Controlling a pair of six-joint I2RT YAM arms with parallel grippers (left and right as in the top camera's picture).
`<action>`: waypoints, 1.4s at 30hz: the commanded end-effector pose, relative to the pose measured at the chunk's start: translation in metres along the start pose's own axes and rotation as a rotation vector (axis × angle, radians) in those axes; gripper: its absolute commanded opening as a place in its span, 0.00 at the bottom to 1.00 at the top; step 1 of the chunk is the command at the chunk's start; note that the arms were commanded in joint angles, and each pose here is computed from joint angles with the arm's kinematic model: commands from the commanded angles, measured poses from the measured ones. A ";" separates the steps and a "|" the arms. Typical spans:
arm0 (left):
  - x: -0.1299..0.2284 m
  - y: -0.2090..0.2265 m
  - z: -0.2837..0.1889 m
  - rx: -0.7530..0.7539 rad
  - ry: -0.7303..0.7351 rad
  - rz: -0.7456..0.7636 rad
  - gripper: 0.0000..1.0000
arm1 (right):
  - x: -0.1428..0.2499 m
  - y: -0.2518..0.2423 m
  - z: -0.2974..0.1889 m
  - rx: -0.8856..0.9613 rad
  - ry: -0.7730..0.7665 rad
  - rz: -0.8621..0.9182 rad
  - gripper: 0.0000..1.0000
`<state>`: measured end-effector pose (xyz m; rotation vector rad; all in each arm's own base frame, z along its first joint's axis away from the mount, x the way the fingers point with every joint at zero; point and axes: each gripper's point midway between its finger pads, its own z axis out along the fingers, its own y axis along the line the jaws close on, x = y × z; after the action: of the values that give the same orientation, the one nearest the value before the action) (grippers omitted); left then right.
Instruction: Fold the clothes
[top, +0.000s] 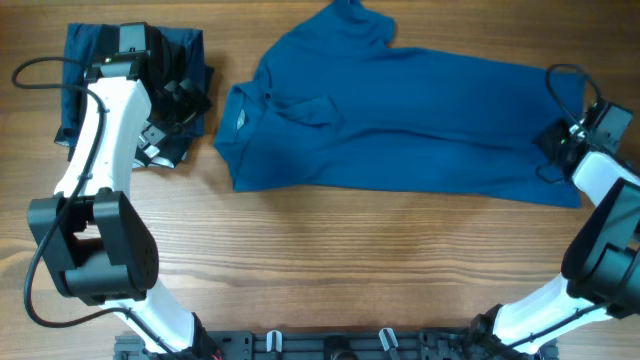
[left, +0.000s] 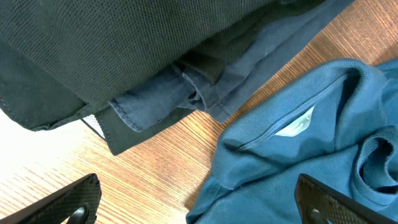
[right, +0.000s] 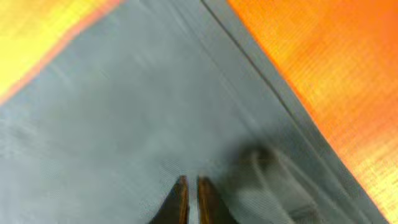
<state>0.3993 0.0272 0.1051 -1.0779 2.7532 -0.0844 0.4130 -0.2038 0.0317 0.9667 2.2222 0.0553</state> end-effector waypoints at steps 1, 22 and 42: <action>-0.001 0.002 0.004 -0.003 0.009 -0.003 1.00 | -0.026 0.046 -0.006 -0.238 -0.068 -0.073 0.17; -0.001 0.002 0.004 -0.003 0.009 -0.003 1.00 | 0.078 -0.036 -0.004 0.157 0.387 -0.058 0.05; -0.001 0.002 0.004 -0.003 0.009 -0.003 1.00 | -0.009 0.020 0.019 -0.079 0.048 -0.094 0.17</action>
<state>0.3993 0.0272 0.1051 -1.0779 2.7532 -0.0844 0.4239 -0.1981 0.0195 0.8861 2.3340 0.1088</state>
